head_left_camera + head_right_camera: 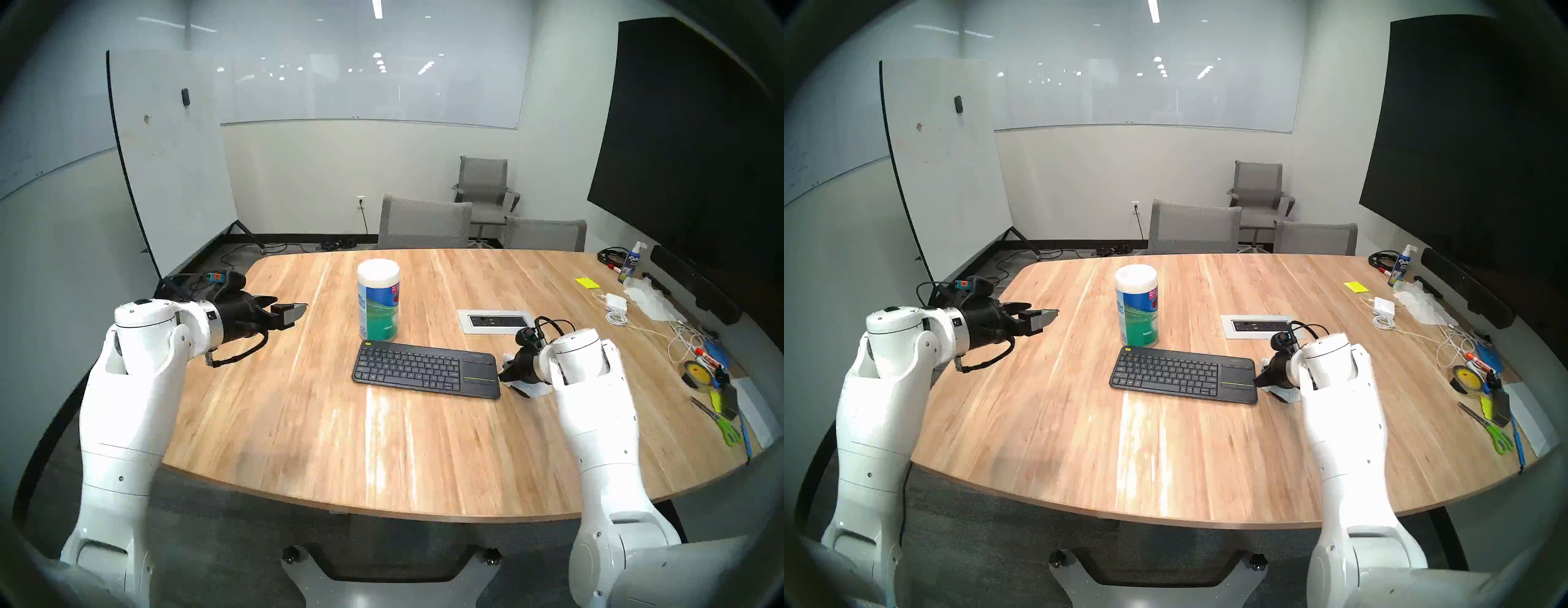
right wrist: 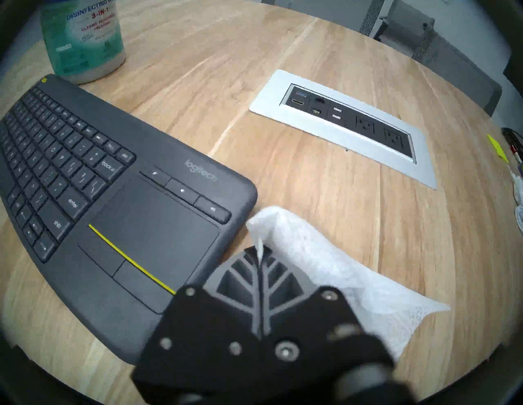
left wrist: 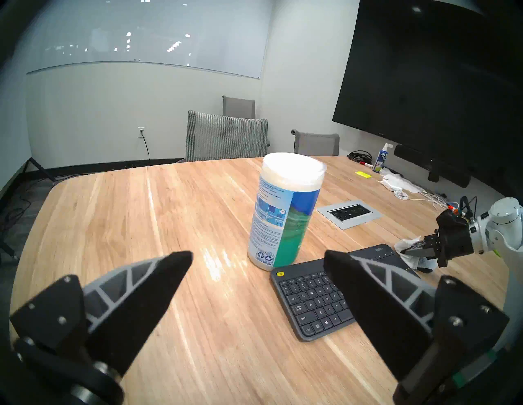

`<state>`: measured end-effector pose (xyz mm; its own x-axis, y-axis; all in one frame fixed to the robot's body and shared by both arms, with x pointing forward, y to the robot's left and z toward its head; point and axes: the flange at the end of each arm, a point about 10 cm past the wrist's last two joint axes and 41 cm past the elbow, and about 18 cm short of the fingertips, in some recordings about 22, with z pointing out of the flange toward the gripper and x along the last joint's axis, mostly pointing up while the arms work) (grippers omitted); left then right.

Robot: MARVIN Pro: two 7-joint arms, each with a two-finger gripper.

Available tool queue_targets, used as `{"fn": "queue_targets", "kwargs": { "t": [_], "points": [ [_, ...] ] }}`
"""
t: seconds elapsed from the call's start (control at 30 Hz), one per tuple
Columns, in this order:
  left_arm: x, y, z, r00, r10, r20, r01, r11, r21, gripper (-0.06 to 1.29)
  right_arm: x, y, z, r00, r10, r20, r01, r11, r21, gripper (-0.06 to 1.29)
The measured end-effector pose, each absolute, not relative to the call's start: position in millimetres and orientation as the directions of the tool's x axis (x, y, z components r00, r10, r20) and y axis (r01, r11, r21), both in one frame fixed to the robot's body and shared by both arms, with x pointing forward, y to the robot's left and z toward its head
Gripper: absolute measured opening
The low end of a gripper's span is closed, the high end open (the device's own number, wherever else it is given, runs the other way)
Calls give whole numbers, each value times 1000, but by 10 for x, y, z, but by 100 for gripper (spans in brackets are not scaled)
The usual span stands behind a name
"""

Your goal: Wipe the keyboards and mice with a disinfecting wipe, then set the wipe down

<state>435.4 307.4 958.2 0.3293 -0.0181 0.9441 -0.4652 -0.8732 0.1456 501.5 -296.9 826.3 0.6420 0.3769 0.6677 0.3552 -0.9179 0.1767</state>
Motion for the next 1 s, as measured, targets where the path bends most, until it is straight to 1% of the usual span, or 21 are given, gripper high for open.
{"fn": "queue_targets", "kwargs": {
  "t": [0.27, 1.0],
  "points": [
    [4354, 3074, 9582, 329, -18, 944, -465, -873, 146, 127, 5118, -2925, 8263, 644, 372, 669, 343, -922, 182, -3],
    [4354, 3073, 9582, 329, -18, 944, -465, -873, 146, 127, 5312, -2720, 8593, 609, 329, 722, 331, -932, 145, -3]
  ]
}}
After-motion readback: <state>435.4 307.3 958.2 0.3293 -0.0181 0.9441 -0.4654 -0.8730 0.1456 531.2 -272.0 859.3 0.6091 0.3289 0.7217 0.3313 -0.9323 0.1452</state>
